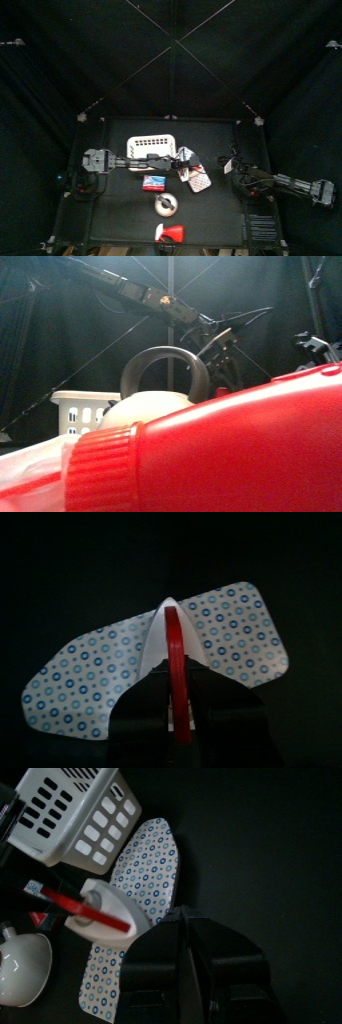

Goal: Iron the board

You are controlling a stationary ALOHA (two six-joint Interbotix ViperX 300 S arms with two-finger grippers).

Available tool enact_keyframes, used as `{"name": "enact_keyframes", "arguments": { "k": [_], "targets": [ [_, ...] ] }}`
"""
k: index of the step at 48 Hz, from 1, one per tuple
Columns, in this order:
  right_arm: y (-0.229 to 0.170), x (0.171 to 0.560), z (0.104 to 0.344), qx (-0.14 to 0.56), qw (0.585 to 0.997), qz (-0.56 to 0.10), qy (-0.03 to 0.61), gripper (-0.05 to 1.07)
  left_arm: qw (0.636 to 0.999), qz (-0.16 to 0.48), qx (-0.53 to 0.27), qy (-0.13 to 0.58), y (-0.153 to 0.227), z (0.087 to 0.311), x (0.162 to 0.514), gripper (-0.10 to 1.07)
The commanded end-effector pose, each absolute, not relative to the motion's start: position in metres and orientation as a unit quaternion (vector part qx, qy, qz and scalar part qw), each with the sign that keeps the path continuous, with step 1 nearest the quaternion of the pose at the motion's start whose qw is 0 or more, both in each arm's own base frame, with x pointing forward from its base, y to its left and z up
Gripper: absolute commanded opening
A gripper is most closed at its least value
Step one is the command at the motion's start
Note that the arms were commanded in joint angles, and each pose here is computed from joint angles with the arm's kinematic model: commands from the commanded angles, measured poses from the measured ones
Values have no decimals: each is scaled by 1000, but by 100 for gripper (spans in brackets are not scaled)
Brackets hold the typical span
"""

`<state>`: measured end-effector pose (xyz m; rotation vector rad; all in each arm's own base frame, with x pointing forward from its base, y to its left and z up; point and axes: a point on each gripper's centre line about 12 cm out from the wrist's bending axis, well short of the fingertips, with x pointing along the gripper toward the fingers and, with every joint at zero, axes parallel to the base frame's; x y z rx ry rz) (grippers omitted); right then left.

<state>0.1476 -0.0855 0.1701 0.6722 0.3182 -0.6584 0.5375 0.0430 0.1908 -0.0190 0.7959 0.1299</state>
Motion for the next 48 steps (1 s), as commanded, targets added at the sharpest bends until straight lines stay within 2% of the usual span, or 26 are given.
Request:
{"name": "enact_keyframes", "arguments": {
  "k": [1, 14, 22, 48],
  "targets": [
    [-87, 150, 175, 321, 881, -314, 147, 46, 935, 49, -5, 350, 26, 221, 545, 46],
    [-87, 150, 175, 321, 882, -313, 148, 46, 935, 28, -5, 353, 2, 209, 555, 46],
    [-87, 150, 175, 321, 881, -314, 148, 46, 932, 29, -10, 361, 3, 198, 559, 46],
    [-87, 151, 175, 321, 882, -312, 146, 46, 925, 43, -15, 377, 19, 185, 557, 46]
  ]
}}
